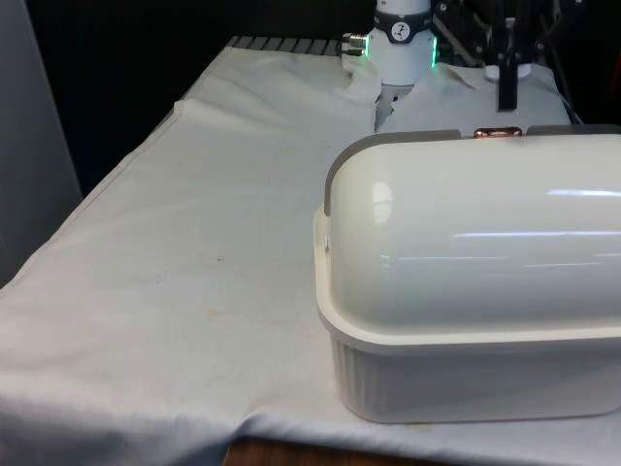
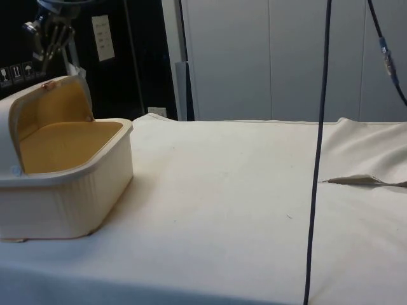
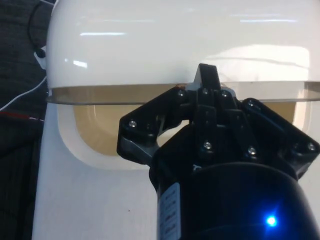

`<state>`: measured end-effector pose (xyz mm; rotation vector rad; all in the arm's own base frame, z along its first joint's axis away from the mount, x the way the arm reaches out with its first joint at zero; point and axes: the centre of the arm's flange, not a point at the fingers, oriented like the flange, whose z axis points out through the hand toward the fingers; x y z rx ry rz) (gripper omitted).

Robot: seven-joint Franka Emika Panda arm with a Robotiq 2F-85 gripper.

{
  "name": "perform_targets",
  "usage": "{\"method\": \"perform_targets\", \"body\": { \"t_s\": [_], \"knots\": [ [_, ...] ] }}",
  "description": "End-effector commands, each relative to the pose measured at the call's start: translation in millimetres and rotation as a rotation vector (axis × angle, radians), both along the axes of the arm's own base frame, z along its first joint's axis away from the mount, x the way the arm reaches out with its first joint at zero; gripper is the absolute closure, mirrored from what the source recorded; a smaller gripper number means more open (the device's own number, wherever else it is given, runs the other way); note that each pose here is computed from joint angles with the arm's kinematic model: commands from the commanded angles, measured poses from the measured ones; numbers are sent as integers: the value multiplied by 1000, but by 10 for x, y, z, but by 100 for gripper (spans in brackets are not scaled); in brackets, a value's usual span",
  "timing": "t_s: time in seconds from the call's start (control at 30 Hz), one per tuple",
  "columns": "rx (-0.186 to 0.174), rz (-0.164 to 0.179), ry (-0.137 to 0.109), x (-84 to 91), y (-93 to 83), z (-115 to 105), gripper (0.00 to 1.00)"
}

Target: Open the lid, then close it.

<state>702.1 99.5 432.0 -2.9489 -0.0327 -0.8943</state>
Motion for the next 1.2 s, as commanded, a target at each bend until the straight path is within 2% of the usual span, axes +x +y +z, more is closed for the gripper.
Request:
{"method": "perform_targets", "body": {
  "t_s": [0.0,0.07,0.23,0.33,0.5,0.6,0.63,0.9,1.17],
  "knots": [
    [-2,3,2,3,1,31,100],
    [-2,14,10,-3,1,115,100],
    [-16,34,10,-5,15,284,100],
    [-21,36,7,5,8,306,100],
    [-40,65,14,-29,25,461,100],
    [-39,66,6,-25,18,467,100],
    [-45,72,11,-41,39,532,100],
    [-57,93,2,-81,69,780,100],
    [-62,116,1,-143,78,868,100]
  ]
}}
